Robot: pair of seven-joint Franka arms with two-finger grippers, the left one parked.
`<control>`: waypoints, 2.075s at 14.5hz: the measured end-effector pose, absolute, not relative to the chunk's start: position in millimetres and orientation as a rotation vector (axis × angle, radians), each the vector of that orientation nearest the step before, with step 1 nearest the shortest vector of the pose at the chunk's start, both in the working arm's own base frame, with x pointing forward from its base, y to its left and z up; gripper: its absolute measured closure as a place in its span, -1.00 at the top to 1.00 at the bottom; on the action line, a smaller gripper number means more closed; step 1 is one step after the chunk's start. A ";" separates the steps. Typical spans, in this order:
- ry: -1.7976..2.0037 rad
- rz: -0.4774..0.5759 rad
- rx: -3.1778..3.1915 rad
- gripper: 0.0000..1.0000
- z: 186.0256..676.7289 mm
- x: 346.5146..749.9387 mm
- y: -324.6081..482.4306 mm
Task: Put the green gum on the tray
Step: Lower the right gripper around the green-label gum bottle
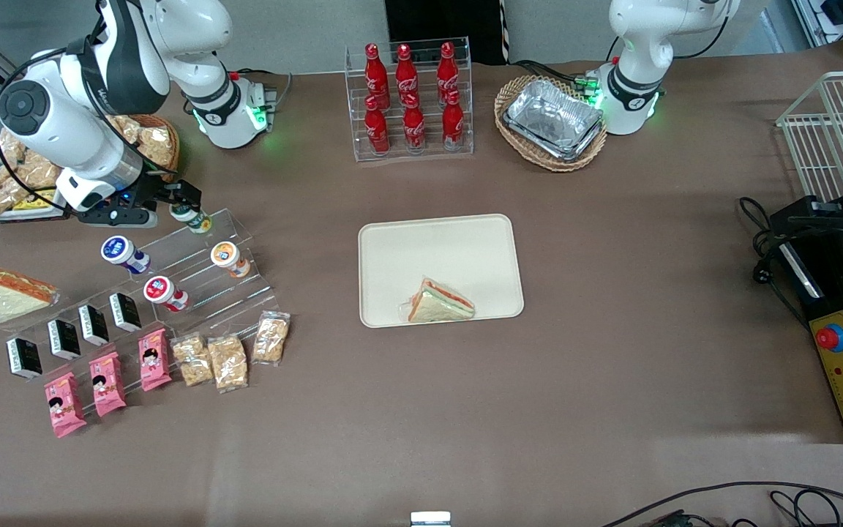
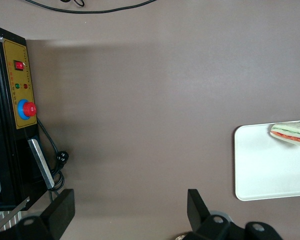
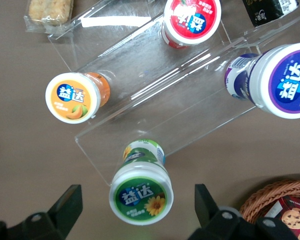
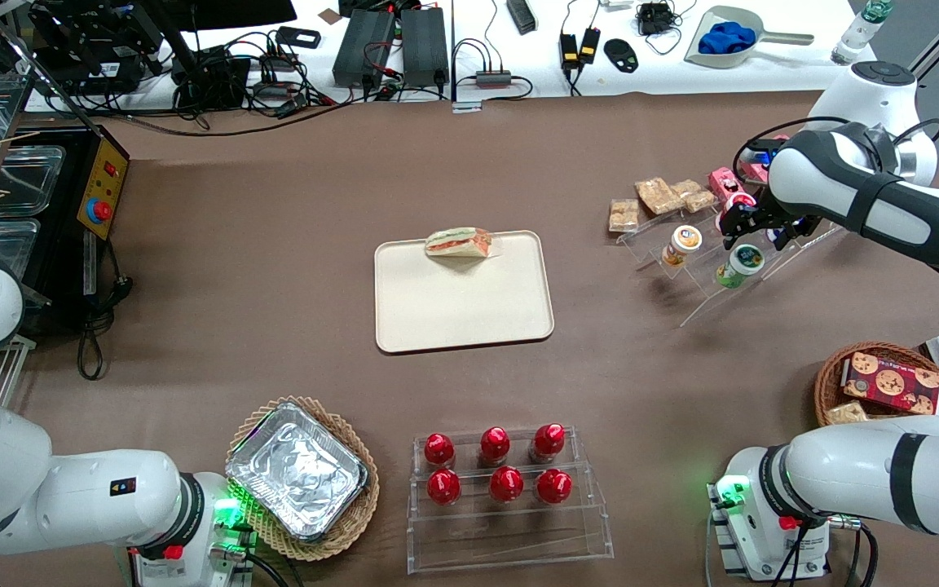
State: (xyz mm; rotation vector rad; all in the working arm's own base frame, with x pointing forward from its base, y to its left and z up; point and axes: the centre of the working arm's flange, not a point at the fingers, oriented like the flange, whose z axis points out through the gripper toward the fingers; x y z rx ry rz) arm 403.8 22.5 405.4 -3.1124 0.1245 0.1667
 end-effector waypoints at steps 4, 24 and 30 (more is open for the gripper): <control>0.126 0.153 -3.113 1.00 394.9 400.2 22.1; 0.131 0.074 -3.114 0.98 370.2 376.1 20.3; 0.135 0.064 -3.113 0.60 370.5 376.8 20.3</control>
